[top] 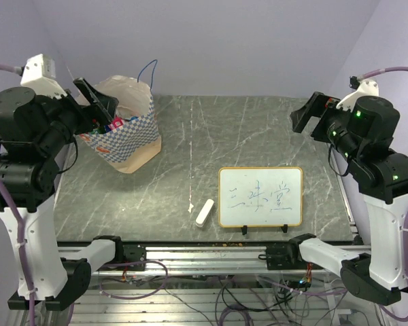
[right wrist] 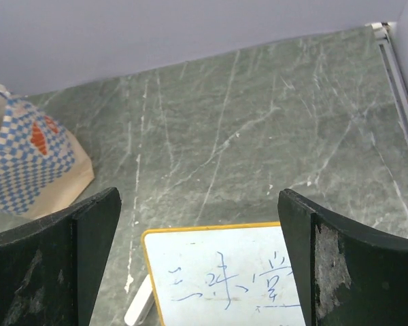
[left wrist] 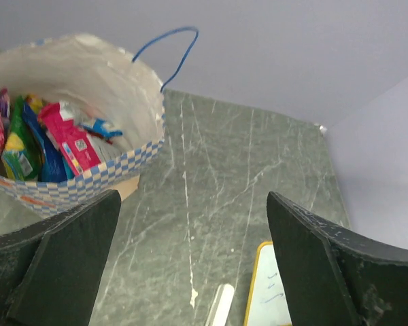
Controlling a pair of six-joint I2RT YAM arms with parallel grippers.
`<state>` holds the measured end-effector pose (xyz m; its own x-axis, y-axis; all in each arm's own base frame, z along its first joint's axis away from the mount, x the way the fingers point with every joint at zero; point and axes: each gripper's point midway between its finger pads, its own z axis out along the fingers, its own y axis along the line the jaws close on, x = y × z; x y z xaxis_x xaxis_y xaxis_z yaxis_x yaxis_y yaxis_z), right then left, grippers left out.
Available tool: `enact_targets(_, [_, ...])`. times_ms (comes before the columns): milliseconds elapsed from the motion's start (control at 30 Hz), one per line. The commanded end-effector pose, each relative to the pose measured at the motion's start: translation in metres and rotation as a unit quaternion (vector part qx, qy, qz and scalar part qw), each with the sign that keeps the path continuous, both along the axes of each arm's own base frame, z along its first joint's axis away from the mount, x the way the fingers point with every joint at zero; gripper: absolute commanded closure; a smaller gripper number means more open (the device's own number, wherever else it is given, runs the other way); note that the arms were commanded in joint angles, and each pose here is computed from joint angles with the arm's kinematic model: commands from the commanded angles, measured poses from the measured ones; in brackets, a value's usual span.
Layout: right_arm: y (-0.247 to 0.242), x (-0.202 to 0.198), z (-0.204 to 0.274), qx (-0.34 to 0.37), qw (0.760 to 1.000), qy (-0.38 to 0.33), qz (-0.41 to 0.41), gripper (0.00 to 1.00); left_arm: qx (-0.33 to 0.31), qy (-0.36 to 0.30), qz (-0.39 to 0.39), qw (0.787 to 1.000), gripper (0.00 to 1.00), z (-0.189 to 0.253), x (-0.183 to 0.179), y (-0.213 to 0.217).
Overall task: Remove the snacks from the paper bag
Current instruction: Move the paper bag to the center of the board.
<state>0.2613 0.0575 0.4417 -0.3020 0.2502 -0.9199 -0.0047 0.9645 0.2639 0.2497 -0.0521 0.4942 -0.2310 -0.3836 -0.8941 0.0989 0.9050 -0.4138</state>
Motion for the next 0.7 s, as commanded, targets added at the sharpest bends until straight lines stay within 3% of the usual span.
enact_targets(0, [-0.016,0.008,-0.015,-0.003,0.999,0.002,-0.037,0.00,-0.010,0.016,0.016,1.000,0.01,-0.023,0.019,0.003])
enact_targets(367, [-0.043,0.027,-0.093,-0.019,0.995,0.062,-0.079,0.00,-0.028,0.113,0.025,0.993,0.01,-0.134,0.071,-0.002])
enact_targets(667, [-0.041,0.042,-0.120,-0.015,0.995,0.071,-0.067,0.00,-0.004,0.150,0.019,0.989,0.00,-0.185,0.112,-0.019])
